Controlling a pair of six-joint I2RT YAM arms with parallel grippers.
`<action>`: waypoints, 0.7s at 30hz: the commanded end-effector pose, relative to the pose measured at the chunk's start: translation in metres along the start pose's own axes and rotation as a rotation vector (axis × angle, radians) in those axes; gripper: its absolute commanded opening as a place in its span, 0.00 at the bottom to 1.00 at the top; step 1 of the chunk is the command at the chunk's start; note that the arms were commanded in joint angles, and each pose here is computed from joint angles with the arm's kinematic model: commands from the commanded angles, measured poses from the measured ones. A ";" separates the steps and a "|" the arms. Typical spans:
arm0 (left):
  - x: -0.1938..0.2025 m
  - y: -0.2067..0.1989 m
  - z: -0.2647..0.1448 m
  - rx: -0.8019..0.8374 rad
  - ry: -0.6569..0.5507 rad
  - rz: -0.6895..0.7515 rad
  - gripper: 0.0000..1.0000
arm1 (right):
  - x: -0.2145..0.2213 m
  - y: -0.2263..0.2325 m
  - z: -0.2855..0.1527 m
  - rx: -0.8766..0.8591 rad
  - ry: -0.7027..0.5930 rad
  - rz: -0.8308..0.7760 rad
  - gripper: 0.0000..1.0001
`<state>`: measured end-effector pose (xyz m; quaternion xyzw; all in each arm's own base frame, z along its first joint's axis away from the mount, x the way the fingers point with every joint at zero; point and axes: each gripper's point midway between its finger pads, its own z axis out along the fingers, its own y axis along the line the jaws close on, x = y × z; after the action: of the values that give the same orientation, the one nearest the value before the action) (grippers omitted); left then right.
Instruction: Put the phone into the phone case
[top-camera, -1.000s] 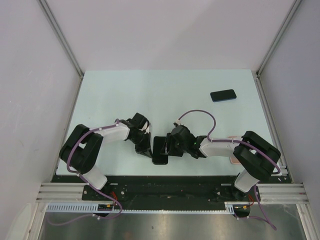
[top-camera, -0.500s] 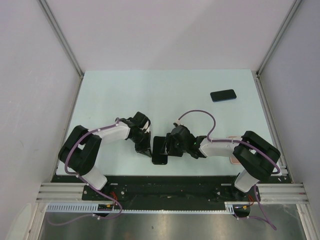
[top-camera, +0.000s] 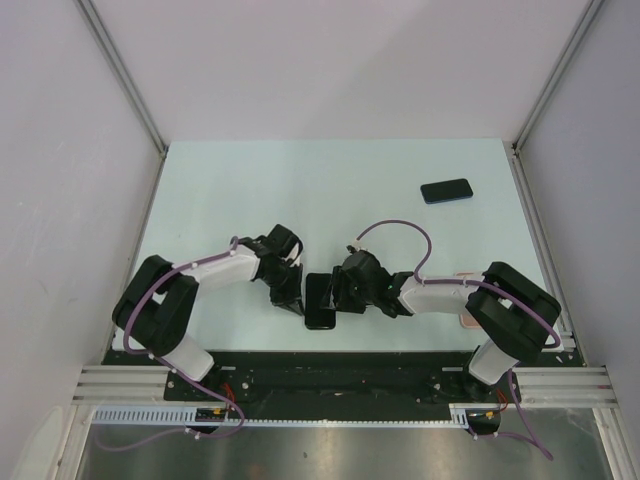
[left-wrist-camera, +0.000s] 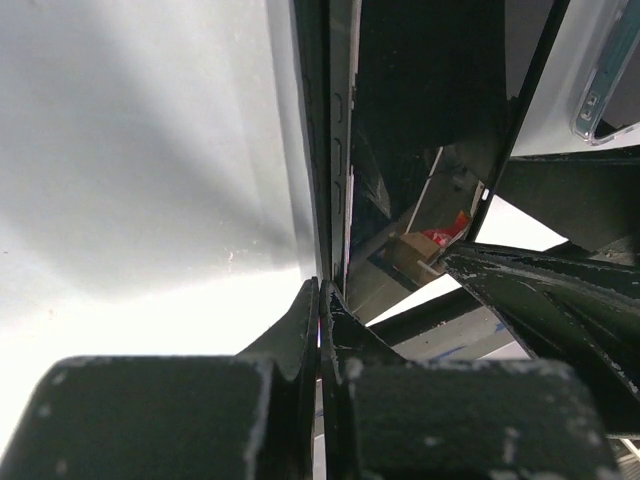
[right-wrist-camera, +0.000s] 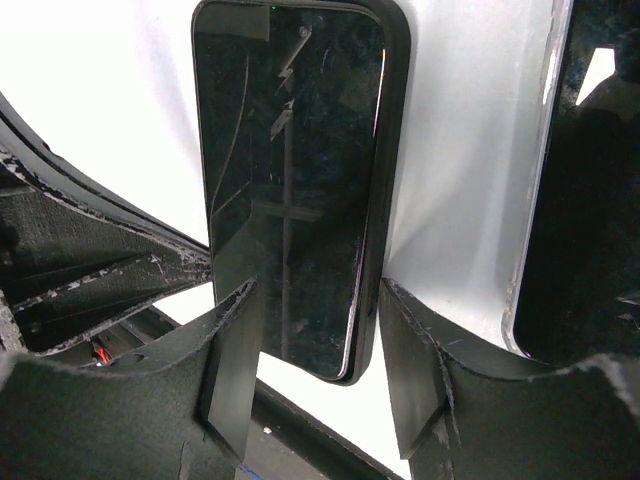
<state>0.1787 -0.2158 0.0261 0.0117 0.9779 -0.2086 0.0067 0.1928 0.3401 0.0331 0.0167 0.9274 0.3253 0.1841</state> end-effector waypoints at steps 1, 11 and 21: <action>-0.005 -0.024 -0.007 0.057 -0.032 0.014 0.00 | 0.001 0.006 0.002 -0.024 -0.002 0.005 0.54; -0.001 -0.038 0.001 0.082 -0.013 0.024 0.00 | 0.004 0.014 0.002 -0.049 -0.002 0.003 0.54; -0.005 -0.029 -0.005 0.037 -0.018 0.040 0.01 | 0.000 0.011 -0.001 -0.041 -0.003 -0.007 0.54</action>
<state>0.1626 -0.2235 0.0235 0.0219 0.9802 -0.1962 -0.0130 0.1946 0.3403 0.0332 0.0175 0.9265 0.3236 0.1910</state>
